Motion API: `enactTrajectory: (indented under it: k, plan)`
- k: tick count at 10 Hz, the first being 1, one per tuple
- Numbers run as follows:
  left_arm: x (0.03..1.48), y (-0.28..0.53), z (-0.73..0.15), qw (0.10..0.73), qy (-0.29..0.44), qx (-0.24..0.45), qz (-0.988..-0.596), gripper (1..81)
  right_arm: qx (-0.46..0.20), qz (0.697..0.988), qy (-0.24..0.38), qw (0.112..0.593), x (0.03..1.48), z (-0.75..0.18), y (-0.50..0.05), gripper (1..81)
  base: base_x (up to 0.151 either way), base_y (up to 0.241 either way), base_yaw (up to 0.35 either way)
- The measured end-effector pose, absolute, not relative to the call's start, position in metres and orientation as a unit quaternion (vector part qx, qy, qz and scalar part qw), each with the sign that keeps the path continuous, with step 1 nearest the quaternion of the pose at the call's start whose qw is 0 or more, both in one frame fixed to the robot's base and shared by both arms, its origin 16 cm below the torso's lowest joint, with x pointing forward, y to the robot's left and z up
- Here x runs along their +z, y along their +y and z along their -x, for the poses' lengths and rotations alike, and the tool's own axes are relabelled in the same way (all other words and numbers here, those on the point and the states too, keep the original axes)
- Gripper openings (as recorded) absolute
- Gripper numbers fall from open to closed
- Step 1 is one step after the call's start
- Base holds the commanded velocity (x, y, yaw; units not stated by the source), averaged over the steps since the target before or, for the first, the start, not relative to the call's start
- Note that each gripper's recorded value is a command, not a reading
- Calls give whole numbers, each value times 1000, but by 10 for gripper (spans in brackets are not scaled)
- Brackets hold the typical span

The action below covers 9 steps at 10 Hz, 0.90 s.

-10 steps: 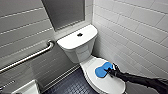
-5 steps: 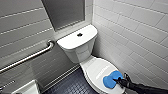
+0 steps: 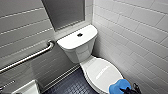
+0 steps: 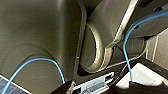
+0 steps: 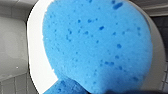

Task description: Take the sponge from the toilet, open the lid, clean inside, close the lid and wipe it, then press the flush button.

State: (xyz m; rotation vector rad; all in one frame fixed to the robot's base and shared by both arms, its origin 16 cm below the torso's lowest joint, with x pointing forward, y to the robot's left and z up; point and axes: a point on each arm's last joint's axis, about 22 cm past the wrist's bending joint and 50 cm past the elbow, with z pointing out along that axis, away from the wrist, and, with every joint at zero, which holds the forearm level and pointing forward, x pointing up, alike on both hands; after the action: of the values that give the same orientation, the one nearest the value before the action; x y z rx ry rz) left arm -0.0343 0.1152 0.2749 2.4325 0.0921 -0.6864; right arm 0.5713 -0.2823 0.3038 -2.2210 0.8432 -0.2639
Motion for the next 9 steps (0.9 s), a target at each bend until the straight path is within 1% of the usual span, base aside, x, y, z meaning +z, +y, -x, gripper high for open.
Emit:
enactTrajectory:
  k: [2,3,4,5,9]
  plan:
    - [275,113,33,305,28,-255,-917,811,-79,872,346,337,300,-512,-321,10,0,0,0]
    - [275,113,33,306,27,-254,-917,811,-49,883,353,304,294,-471,-347,10,0,0,0]
    - [275,112,33,306,27,-254,-917,811,-33,889,359,282,296,-440,-370,10,0,0,0]
    - [275,113,33,305,27,-254,-917,811,-31,888,362,282,303,-431,-375,10,0,0,0]
    - [273,113,29,306,26,-251,-918,811,-16,875,359,325,348,-432,-347,10,0,0,0]
